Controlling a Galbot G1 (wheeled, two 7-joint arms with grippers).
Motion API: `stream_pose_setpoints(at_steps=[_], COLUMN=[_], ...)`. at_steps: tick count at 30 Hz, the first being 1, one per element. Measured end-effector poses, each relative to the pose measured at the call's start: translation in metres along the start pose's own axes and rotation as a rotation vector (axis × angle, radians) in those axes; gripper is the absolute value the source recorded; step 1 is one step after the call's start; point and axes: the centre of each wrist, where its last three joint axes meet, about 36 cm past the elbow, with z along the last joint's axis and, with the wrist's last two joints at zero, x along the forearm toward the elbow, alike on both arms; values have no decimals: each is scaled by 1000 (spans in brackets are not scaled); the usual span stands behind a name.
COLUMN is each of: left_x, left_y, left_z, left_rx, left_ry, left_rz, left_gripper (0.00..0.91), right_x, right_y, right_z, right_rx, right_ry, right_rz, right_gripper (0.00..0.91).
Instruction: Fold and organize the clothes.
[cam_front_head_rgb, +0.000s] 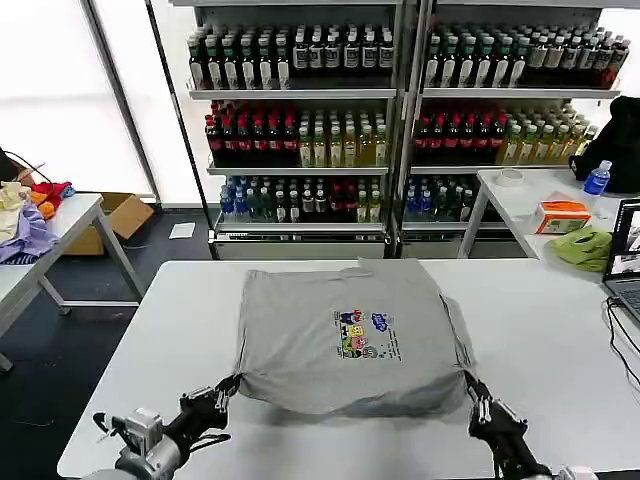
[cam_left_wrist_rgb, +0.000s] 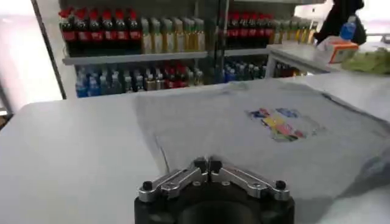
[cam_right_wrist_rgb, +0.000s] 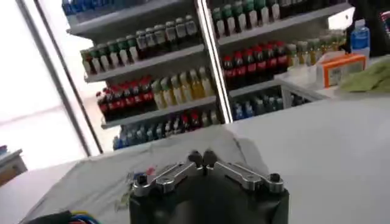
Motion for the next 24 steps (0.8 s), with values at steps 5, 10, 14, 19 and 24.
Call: stream_pose_setpoints(at_steps=[5, 10, 14, 19, 24], left_x=[-30, -61, -86, -107, -116], left_y=[20, 36, 45, 56, 65], left_z=[-10, -18, -22, -19, -20], left_rx=[28, 49, 64, 82, 84], left_ry=[-21, -27, -23, -3, 4], left_rz=[4, 2, 7, -10, -38], left_gripper=[20, 20, 907, 907, 907], right_x=[-42, -82, -111, -139, -152], right_y=[-11, -19, -20, -13, -10], right_z=[5, 12, 19, 26, 28], right_rx=[6, 24, 42, 69, 91], right_ry=[-19, -10, 19, 45, 60], right_rz=[22, 32, 21, 3, 4], right_gripper=[0, 0, 907, 907, 907])
